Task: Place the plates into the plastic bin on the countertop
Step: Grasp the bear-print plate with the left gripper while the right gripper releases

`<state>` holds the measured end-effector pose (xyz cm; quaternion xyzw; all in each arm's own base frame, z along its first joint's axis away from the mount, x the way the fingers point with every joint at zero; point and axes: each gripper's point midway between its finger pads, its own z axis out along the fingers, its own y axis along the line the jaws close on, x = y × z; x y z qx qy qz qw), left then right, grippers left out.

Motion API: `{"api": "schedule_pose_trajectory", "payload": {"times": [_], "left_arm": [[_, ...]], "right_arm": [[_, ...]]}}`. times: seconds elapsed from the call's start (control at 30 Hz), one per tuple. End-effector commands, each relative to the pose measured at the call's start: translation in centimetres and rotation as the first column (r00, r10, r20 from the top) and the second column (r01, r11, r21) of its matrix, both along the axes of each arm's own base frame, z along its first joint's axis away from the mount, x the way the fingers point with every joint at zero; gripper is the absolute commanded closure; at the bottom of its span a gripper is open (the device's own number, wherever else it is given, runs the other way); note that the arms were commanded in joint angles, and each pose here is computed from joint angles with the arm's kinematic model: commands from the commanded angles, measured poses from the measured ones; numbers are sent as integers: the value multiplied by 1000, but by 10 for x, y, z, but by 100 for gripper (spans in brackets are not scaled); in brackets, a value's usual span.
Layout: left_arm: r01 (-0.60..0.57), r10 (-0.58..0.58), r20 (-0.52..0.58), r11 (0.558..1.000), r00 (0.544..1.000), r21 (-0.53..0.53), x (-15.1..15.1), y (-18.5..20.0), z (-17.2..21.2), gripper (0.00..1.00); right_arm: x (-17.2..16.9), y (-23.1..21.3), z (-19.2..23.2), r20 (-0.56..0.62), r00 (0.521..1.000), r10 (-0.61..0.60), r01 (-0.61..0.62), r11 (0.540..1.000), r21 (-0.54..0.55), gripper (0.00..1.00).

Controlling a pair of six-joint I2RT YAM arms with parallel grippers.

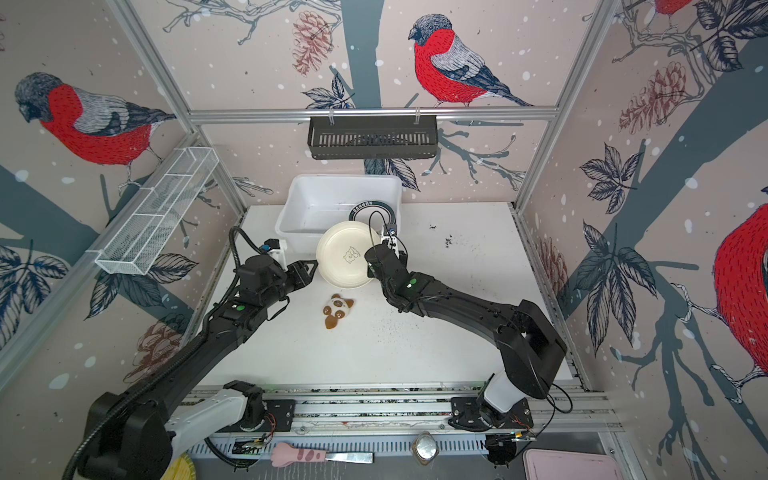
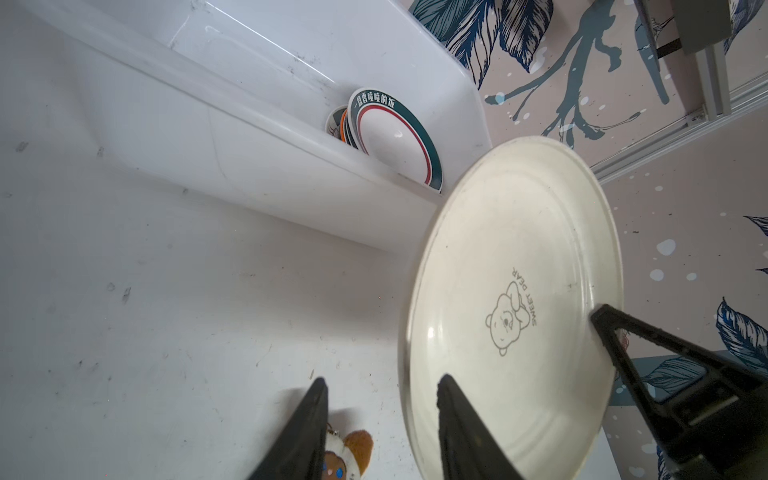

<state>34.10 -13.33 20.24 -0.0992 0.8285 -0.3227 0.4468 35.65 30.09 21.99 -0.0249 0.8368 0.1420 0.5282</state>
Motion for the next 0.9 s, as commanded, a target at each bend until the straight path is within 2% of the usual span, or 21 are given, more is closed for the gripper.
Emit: {"api": "schedule_pose_trajectory", "payload": {"times": [0.0,0.2,0.37,0.43,0.57,0.63,0.67,0.7,0.77,0.8,0.83,0.87], "left_arm": [[30,-28,71,999,997,-31,9,-8,20,56],[80,-78,64,997,995,-25,16,-22,19,57],[104,-103,47,994,993,-13,22,-31,17,63],[112,-111,48,994,993,-13,24,-33,19,68],[121,-120,54,992,991,-16,29,-36,24,88],[122,-121,58,992,991,-14,32,-38,26,92],[127,-125,62,992,990,-14,33,-39,27,98],[128,-127,64,992,990,-12,34,-39,28,100],[122,-121,66,992,990,-12,37,-39,28,100],[128,-127,76,992,989,-13,40,-41,31,100],[129,-128,78,992,989,-9,42,-42,32,100],[121,-120,81,993,989,0,47,-41,34,100]], "right_arm": [[0,7,12,21,999,34,-36,996,85,100],[1,11,12,10,995,100,-100,982,160,100],[0,13,10,5,992,126,-125,974,187,100],[1,12,10,3,992,124,-123,975,185,100],[0,10,12,11,992,129,-128,975,179,100],[1,8,14,15,991,131,-131,976,174,100],[2,8,14,16,991,131,-132,976,174,100],[2,7,13,13,991,136,-137,975,173,98],[2,6,15,14,990,142,-142,974,177,86],[2,5,15,14,990,144,-144,973,180,75],[1,4,16,16,989,147,-148,971,186,57],[2,3,17,17,989,149,-149,970,194,31]]}}
